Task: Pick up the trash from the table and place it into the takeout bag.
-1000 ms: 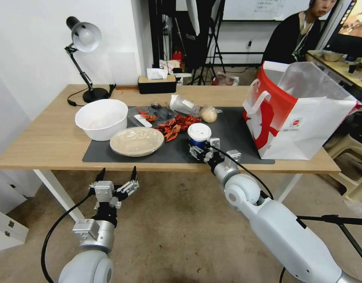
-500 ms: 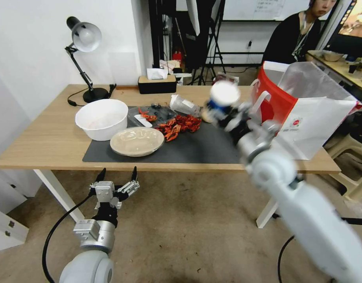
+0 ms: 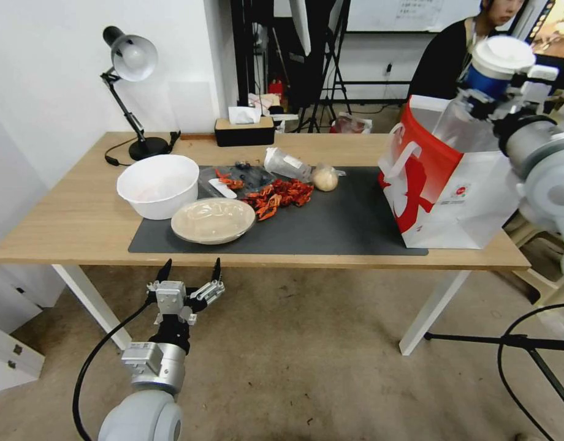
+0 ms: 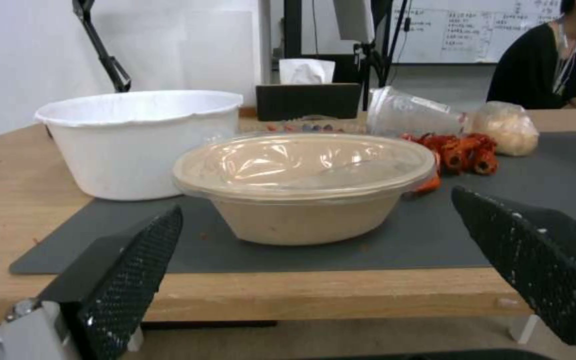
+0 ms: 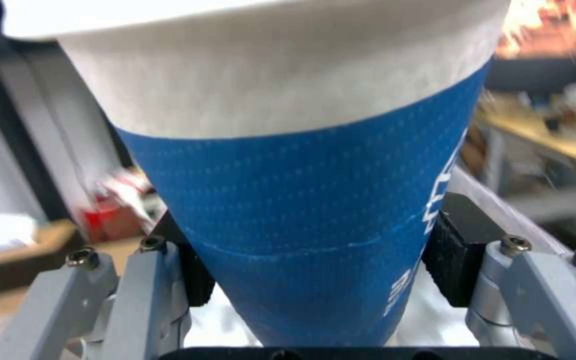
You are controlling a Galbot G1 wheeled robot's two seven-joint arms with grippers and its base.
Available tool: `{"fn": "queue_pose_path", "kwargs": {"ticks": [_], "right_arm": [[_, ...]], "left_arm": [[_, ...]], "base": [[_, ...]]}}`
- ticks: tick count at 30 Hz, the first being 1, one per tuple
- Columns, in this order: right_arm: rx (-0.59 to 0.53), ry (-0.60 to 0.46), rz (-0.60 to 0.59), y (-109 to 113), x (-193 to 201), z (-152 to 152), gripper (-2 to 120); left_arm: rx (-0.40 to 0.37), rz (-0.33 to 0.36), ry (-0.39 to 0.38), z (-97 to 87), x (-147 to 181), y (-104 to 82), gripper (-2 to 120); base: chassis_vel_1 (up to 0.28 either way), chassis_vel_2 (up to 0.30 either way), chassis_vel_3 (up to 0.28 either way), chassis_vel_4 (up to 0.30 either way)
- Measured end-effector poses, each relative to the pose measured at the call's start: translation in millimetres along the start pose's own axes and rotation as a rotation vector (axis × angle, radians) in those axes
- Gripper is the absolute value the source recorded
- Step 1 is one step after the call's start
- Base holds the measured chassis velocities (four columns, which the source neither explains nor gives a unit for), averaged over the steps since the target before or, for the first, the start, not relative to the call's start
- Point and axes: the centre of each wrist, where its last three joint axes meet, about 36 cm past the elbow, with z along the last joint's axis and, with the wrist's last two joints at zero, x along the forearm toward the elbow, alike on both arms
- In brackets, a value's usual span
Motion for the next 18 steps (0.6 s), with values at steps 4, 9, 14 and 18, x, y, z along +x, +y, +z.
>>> {"fn": "queue_pose_path", "kwargs": {"ticks": [4, 9, 14, 18], "right_arm": [[0.006, 0.079, 0.049, -13, -13, -1, 60], [0.018, 0.142, 0.069, -21, -23, 2, 60], [0.002, 0.177, 0.068, -21, -28, 5, 60], [-0.003, 0.187, 0.065, -21, -29, 6, 70]], "left_arm": [[0.000, 0.005, -0.002, -0.1, 0, -0.7, 100], [-0.001, 0.009, -0.005, -0.4, -1, -0.7, 100], [-0.001, 0.010, -0.007, 0.3, -1, -0.7, 100], [-0.001, 0.012, -0.007, 0.5, -1, -0.7, 100]], "base": [[0.000, 0.000, 0.000, 0.000], [0.000, 0.000, 0.000, 0.000], [0.000, 0.000, 0.000, 0.000], [0.000, 0.000, 0.000, 0.000]]}}
